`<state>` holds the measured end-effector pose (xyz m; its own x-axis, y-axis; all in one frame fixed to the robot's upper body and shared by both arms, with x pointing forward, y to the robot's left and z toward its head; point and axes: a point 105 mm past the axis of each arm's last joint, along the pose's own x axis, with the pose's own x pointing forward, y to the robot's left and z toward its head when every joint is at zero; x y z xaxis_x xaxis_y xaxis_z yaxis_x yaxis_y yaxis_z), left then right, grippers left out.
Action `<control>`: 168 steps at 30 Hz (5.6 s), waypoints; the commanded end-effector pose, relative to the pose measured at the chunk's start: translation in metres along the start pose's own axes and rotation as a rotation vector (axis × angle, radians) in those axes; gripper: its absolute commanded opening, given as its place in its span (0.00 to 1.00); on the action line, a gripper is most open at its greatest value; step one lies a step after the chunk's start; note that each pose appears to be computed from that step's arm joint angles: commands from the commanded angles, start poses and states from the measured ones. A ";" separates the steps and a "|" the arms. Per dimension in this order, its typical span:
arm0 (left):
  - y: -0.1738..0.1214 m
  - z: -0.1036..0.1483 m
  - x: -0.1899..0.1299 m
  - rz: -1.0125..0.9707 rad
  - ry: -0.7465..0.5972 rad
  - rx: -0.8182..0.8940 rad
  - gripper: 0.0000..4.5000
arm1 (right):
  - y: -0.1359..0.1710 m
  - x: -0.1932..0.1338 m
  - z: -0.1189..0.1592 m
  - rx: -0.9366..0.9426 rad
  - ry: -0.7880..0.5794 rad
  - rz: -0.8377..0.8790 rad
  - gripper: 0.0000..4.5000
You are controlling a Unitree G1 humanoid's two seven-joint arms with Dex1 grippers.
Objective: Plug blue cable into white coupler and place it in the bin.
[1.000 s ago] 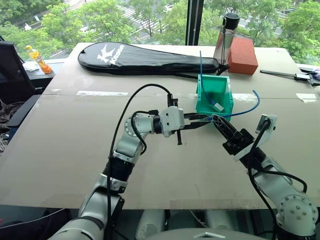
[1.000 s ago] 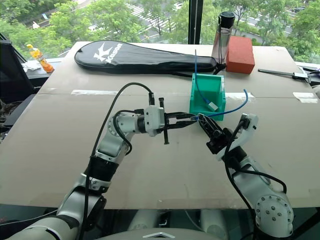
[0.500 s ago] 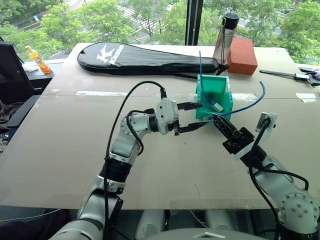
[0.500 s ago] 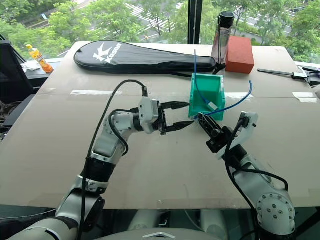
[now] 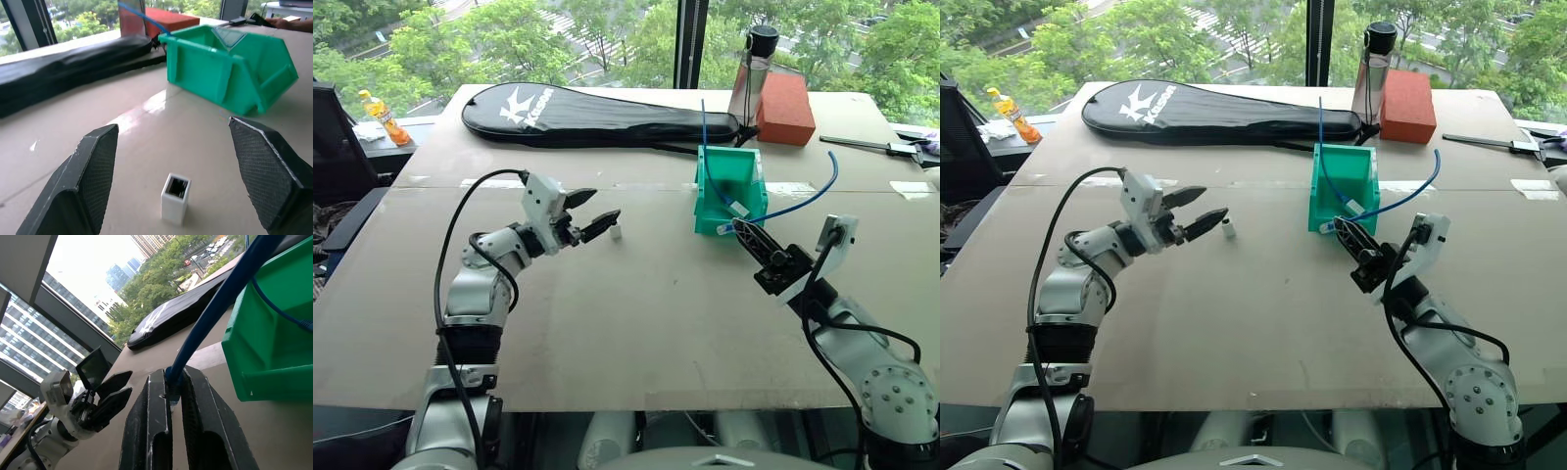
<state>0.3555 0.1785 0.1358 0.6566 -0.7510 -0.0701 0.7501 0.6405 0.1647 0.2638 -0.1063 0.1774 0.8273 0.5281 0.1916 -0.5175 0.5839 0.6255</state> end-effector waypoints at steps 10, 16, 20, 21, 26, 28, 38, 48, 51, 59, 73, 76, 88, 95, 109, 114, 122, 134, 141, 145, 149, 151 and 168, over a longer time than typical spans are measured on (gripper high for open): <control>0.013 -0.018 0.016 -0.146 0.096 0.099 0.82 | 0.009 -0.009 0.008 -0.051 -0.073 0.009 0.00; 0.015 -0.025 0.025 -0.162 0.136 0.150 0.82 | 0.011 -0.014 0.006 -0.061 -0.093 -0.008 0.00; 0.017 -0.026 0.030 -0.159 0.136 0.153 0.70 | 0.009 -0.017 0.007 -0.081 -0.099 -0.026 0.00; 0.016 -0.028 0.031 -0.163 0.143 0.158 0.63 | 0.008 -0.017 0.007 -0.086 -0.099 -0.029 0.00; 0.013 -0.032 0.031 -0.181 0.138 0.159 0.10 | 0.008 -0.019 0.007 -0.100 -0.089 -0.031 0.00; 0.010 -0.028 0.030 -0.199 0.102 0.161 0.08 | 0.007 -0.019 0.007 -0.120 -0.084 -0.039 0.00; -0.067 -0.003 0.045 -0.507 0.002 0.149 0.08 | 0.024 0.000 0.008 -0.546 0.177 0.214 0.00; -0.112 -0.011 0.082 -0.568 0.049 0.218 0.08 | 0.017 0.019 -0.001 -0.807 0.492 0.491 0.00; -0.113 -0.017 0.084 -0.579 0.086 0.228 0.08 | 0.007 0.027 -0.005 -0.850 0.541 0.523 0.00; -0.108 -0.029 0.084 -0.607 0.145 0.247 0.08 | -0.014 0.047 -0.021 -0.938 0.655 0.606 0.00; -0.108 -0.031 0.083 -0.639 0.161 0.253 0.08 | -0.018 0.062 -0.036 -0.950 0.712 0.710 0.00; -0.108 -0.031 0.084 -0.642 0.161 0.254 0.08 | -0.015 0.063 -0.041 -0.934 0.719 0.729 0.00; -0.107 -0.031 0.085 -0.643 0.160 0.261 0.08 | -0.036 0.056 -0.053 -0.977 0.809 0.721 0.00; -0.106 -0.032 0.085 -0.640 0.162 0.265 0.08 | -0.044 0.053 -0.049 -0.978 0.854 0.722 0.00; -0.107 -0.033 0.085 -0.626 0.153 0.259 0.08 | -0.056 0.050 -0.081 -1.004 0.998 0.778 0.00; -0.106 -0.032 0.085 -0.615 0.145 0.251 0.08 | -0.077 0.039 -0.100 -1.016 1.060 0.755 0.00; -0.101 -0.005 0.081 -0.538 0.051 0.170 0.08 | -0.023 0.064 -0.019 -1.032 0.454 0.638 0.33; -0.074 0.083 0.114 -0.350 0.143 -0.175 0.08 | 0.007 -0.034 0.029 -1.030 0.152 0.152 0.70; -0.074 0.112 0.181 -0.274 0.263 -0.273 0.08 | -0.024 -0.074 0.035 -1.069 0.175 -0.171 0.70; -0.076 0.110 0.199 -0.226 0.306 -0.226 0.31 | -0.024 -0.082 0.038 -1.059 0.151 -0.231 0.73; -0.076 0.121 0.202 -0.217 0.286 -0.269 0.66 | -0.024 -0.087 0.034 -1.053 0.150 -0.263 0.73; -0.074 0.124 0.197 -0.237 0.293 -0.318 0.87 | -0.023 -0.087 0.032 -1.042 0.142 -0.272 0.73; -0.058 0.097 0.038 -0.314 -0.148 -0.131 1.00 | -0.042 -0.068 0.044 -0.971 0.178 -0.127 0.99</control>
<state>0.3433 0.0939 0.1940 0.3977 -0.9168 -0.0365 0.9147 0.3993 -0.0627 0.2406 -0.1936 0.1600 0.9005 0.4334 -0.0359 -0.4277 0.8675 -0.2540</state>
